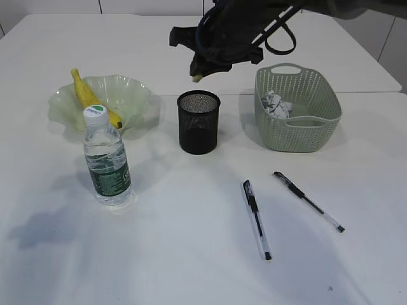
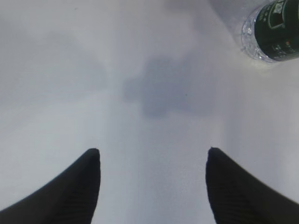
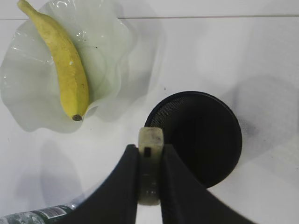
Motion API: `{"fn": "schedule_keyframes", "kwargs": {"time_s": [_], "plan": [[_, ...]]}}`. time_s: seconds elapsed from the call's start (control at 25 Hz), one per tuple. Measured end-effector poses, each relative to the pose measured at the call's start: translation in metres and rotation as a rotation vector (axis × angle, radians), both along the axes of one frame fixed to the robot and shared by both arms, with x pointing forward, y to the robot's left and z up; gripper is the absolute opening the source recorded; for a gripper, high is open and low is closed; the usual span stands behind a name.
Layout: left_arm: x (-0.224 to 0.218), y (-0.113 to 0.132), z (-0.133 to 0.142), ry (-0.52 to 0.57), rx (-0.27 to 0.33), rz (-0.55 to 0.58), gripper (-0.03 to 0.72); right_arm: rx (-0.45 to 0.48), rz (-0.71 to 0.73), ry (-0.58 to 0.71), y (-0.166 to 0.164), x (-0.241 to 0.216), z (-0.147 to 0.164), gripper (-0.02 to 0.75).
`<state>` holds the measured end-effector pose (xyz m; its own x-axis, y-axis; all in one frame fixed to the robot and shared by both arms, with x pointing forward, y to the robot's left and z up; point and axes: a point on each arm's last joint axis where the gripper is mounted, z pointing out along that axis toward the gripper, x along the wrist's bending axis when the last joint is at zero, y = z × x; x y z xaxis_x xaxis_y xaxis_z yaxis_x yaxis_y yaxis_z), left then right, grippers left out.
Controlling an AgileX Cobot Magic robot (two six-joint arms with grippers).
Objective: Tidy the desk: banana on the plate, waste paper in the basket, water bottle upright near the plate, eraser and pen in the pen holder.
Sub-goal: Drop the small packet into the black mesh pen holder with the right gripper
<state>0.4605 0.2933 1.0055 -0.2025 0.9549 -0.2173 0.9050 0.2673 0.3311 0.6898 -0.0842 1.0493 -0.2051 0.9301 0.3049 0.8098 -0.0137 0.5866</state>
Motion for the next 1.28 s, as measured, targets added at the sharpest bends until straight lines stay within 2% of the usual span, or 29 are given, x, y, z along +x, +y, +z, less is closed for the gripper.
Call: {"fn": "schedule_keyframes", "kwargs": {"time_s": [0.28,0.68,0.84,1.12,1.28], "plan": [[0.000,0.000,0.000,-0.001,0.000,0.000,0.499,0.019,-0.035,0.034,0.005,0.012,-0.032,0.071],[0.000,0.000,0.000,-0.001,0.001,0.000,0.498,0.055,-0.092,0.053,0.009,0.021,-0.053,0.078],[0.000,0.000,0.000,-0.001,0.002,-0.001,0.498,0.031,-0.095,0.051,0.008,0.023,-0.059,0.124],[0.000,0.000,0.000,-0.004,0.005,-0.002,0.485,0.026,-0.100,0.044,0.007,0.023,-0.059,0.281],[0.001,0.001,0.000,-0.015,0.006,0.001,0.478,0.023,-0.101,0.053,0.007,0.023,-0.059,0.305]]}}
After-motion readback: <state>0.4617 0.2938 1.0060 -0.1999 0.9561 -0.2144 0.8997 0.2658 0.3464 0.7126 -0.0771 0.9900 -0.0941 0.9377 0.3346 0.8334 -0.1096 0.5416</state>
